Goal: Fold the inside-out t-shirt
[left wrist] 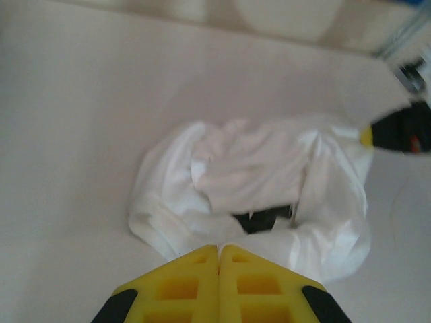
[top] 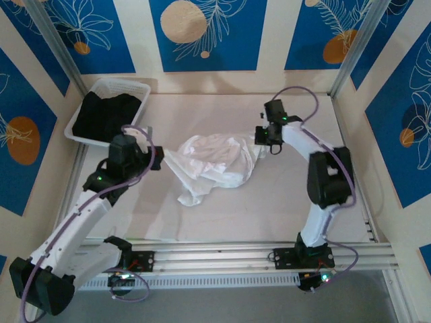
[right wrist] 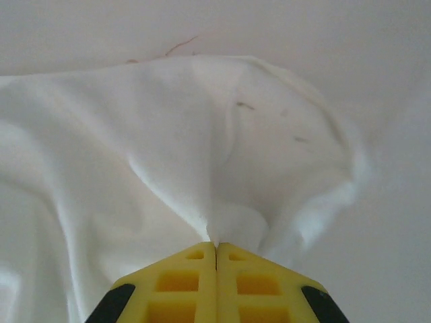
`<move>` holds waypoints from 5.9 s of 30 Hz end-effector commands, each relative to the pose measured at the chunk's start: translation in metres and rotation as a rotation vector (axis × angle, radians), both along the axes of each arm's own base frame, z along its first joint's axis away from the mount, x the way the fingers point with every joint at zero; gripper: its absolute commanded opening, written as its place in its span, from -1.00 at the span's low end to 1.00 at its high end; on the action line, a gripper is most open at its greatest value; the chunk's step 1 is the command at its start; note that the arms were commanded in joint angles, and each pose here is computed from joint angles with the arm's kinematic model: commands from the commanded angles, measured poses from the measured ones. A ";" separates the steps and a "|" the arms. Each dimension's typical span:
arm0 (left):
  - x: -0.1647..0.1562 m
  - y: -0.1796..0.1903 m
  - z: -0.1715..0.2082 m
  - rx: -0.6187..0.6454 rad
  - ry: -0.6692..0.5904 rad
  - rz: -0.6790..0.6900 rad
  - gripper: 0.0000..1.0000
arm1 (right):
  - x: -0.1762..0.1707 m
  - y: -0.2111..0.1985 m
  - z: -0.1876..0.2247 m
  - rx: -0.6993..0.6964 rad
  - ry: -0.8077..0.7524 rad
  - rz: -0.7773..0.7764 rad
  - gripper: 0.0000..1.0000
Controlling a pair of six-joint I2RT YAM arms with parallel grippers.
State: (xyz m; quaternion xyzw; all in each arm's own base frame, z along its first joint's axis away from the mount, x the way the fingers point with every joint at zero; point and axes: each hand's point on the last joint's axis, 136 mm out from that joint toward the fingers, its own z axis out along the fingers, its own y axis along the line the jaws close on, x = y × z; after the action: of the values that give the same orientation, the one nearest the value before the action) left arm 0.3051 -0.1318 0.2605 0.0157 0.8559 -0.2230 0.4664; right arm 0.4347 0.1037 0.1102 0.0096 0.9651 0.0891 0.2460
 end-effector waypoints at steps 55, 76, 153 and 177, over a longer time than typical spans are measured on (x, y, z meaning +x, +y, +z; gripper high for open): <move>-0.005 0.061 0.046 -0.230 0.005 0.094 -1.00 | 0.017 0.076 0.192 0.352 -0.376 0.257 -1.00; 0.024 0.167 0.125 -0.458 -0.173 0.404 -1.00 | -0.100 0.037 0.152 0.357 -0.329 0.061 -1.00; 0.011 0.145 0.006 -0.391 0.021 0.325 -1.00 | -0.178 0.059 -0.039 0.175 0.314 0.095 -0.06; 0.011 0.142 0.006 -0.393 0.019 0.315 -1.00 | -0.191 0.062 -0.084 0.357 0.411 0.023 -0.10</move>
State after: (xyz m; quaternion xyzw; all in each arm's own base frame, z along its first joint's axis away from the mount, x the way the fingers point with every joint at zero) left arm 0.3162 0.0176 0.2626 -0.2293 0.7953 -0.2984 0.4753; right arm 0.2335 0.1523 0.0216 0.0624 0.9701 0.2320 0.0342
